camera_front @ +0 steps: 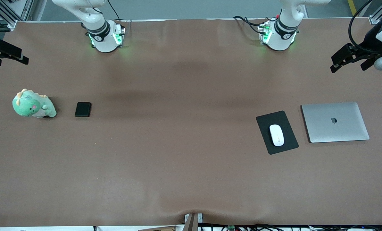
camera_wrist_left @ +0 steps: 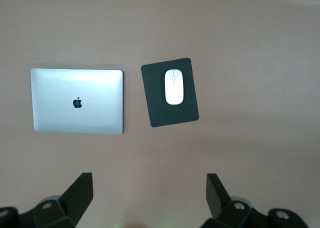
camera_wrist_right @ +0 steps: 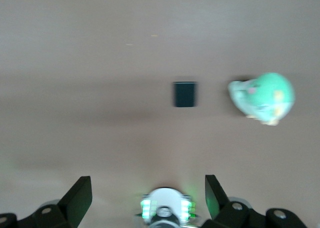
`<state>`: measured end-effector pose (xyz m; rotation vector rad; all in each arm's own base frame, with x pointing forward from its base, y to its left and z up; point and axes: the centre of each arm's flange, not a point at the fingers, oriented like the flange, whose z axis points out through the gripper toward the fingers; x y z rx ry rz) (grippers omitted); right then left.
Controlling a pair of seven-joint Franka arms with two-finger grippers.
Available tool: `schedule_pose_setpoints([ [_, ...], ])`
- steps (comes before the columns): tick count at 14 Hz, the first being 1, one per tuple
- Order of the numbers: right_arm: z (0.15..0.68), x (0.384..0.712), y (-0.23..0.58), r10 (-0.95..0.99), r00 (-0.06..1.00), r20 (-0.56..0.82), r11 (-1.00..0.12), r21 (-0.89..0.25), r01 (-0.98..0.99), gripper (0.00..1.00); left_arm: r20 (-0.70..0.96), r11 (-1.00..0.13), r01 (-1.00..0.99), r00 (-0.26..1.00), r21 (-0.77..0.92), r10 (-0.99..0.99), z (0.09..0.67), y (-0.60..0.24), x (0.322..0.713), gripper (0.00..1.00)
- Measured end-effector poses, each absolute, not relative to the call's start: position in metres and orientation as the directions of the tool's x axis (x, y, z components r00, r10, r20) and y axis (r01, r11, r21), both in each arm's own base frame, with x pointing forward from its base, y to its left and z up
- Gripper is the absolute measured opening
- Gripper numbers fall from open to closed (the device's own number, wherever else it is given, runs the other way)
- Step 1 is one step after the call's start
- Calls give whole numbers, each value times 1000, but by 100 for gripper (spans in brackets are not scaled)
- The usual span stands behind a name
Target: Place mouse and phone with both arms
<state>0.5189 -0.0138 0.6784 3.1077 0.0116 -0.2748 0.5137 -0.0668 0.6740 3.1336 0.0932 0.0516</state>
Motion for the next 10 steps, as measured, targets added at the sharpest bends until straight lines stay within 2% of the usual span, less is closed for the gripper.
schedule_pose_setpoints([
  [1, 679, 520, 1, 22, 985, -170, -996, 79, 35, 100, 33, -998, 59, 998, 7, 59, 674, -67, 514, 100],
  [3, 678, 522, 15, 35, 987, -157, -994, 99, 51, 100, 37, -998, 58, 998, 8, 58, 676, -67, 514, 100],
  [10, 688, 519, -4, 13, 992, -126, -998, -56, 6, 100, 66, -998, 57, 996, 13, 58, 689, -68, 513, 100],
])
